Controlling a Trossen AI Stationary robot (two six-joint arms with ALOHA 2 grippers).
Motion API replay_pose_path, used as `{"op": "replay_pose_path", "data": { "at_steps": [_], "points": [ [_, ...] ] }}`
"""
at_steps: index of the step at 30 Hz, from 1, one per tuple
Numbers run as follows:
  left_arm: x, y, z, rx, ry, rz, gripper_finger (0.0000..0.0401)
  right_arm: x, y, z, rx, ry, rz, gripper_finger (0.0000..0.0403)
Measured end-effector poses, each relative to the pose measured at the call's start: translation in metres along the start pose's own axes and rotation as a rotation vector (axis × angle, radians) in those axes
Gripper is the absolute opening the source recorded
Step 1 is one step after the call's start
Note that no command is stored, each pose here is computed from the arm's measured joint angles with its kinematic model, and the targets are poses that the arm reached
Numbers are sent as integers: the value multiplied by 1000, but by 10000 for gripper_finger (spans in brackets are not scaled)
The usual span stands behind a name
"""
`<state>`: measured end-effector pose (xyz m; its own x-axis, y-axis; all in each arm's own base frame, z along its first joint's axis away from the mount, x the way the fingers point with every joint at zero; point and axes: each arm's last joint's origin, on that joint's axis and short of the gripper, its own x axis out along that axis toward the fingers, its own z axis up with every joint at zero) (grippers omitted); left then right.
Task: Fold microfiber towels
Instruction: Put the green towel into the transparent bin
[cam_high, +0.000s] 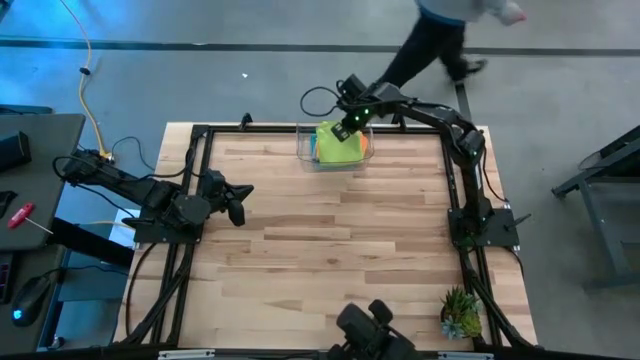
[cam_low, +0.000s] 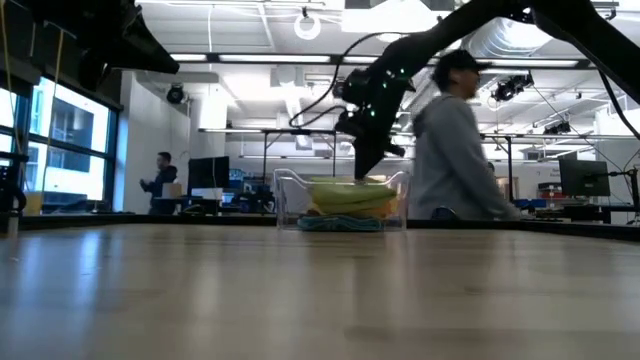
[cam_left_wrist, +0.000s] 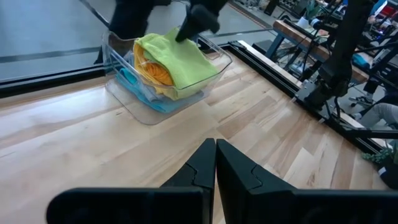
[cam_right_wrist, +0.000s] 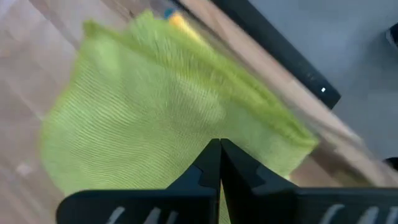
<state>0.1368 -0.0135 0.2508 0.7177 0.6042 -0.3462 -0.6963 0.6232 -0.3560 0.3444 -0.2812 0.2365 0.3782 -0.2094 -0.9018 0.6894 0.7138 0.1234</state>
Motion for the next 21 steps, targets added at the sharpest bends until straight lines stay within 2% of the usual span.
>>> {"op": "replay_pose_path", "data": {
  "at_steps": [4,8,14,18,21],
  "points": [
    [0,0,0,4,0,0,3,23,-1,-16,32,35,-2,0],
    [0,0,0,4,0,0,3,29,-1,-22,30,50,-5,0],
    [0,0,0,5,2,-2,3,6,3,-6,27,15,6,0],
    [0,0,0,5,2,-1,3,-15,11,11,13,-60,60,0],
    [0,0,0,9,1,2,3,-19,21,17,8,-108,94,0]
  ]
}}
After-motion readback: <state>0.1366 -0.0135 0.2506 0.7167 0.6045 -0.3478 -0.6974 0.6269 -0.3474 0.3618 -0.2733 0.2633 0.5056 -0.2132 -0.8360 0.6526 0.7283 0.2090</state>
